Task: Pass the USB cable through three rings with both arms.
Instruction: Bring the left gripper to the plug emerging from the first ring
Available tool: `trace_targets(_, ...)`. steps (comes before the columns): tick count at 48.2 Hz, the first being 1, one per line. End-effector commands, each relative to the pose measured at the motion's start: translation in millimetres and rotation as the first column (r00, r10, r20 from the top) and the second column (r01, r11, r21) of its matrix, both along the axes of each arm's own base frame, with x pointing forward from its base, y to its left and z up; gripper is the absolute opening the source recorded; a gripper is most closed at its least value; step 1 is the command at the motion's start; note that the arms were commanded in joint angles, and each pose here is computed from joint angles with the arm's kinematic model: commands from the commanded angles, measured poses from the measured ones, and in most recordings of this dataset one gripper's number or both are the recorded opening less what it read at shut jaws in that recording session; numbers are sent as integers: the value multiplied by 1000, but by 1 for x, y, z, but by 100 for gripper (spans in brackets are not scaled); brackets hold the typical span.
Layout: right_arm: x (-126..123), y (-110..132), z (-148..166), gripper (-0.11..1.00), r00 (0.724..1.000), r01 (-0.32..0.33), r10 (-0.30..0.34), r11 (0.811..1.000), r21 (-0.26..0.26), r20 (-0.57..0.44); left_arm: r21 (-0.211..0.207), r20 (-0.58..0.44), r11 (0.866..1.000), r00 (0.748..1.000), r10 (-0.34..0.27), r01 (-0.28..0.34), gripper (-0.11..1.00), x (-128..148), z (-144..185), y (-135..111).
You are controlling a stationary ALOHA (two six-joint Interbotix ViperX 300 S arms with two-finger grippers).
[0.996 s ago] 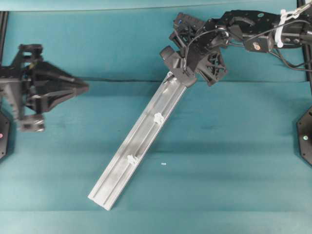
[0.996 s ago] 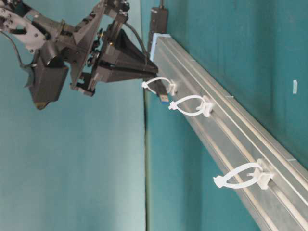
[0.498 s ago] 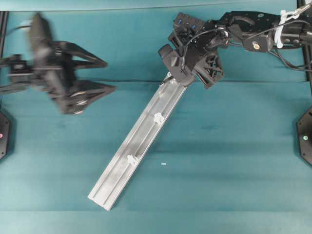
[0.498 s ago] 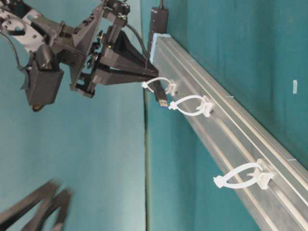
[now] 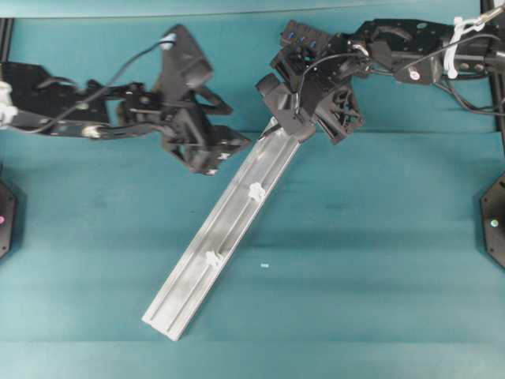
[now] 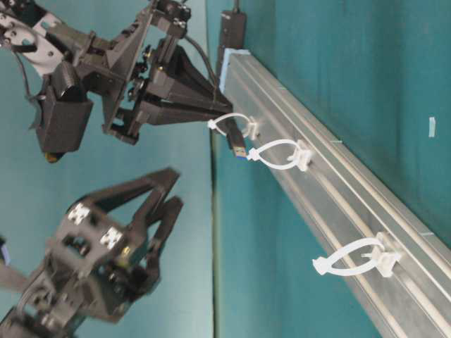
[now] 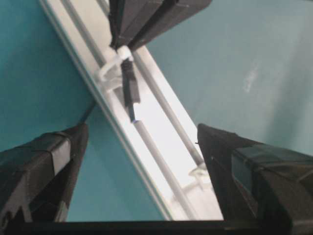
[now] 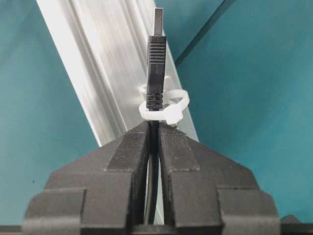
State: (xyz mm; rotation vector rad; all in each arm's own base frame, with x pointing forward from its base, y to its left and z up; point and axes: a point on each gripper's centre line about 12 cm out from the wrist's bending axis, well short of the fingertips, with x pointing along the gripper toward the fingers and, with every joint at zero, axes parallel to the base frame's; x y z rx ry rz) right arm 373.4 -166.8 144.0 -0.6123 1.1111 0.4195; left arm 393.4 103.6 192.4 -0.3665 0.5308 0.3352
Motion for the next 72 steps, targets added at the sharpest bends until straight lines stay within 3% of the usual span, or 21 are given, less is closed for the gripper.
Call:
trace_targets(1, 3, 3, 0, 9, 1000, -13, 13, 1000, -2, 6, 3, 2, 1000, 1000, 1, -1, 96, 9, 0, 4)
trace_targets(12, 3, 3, 0, 9, 1000, -12, 12, 1000, -1, 7, -8, -49, 1000, 999, 4, -4, 96, 23, -32, 9)
trace_targets(24, 3, 3, 0, 9, 1000, -9, 9, 1000, 2, 9, 30, -23, 999, 1000, -17, 18, 96, 40, -33, 14)
trace_targets(40, 4, 2, -1, 9, 1000, -5, 5, 1000, -3, 17, 15, -46, 1000, 999, -12, 13, 95, 51, -52, 17)
trace_targets(60, 6, 2, -1, 9, 1000, -2, 2, 1000, -9, 25, 5, -70, 1000, 998, -12, 12, 89, 47, -60, 15)
trace_targets(72, 6, 2, -1, 9, 1000, -2, 2, 1000, -9, 25, -26, -69, 1000, 998, 5, -7, 89, 40, -61, 12)
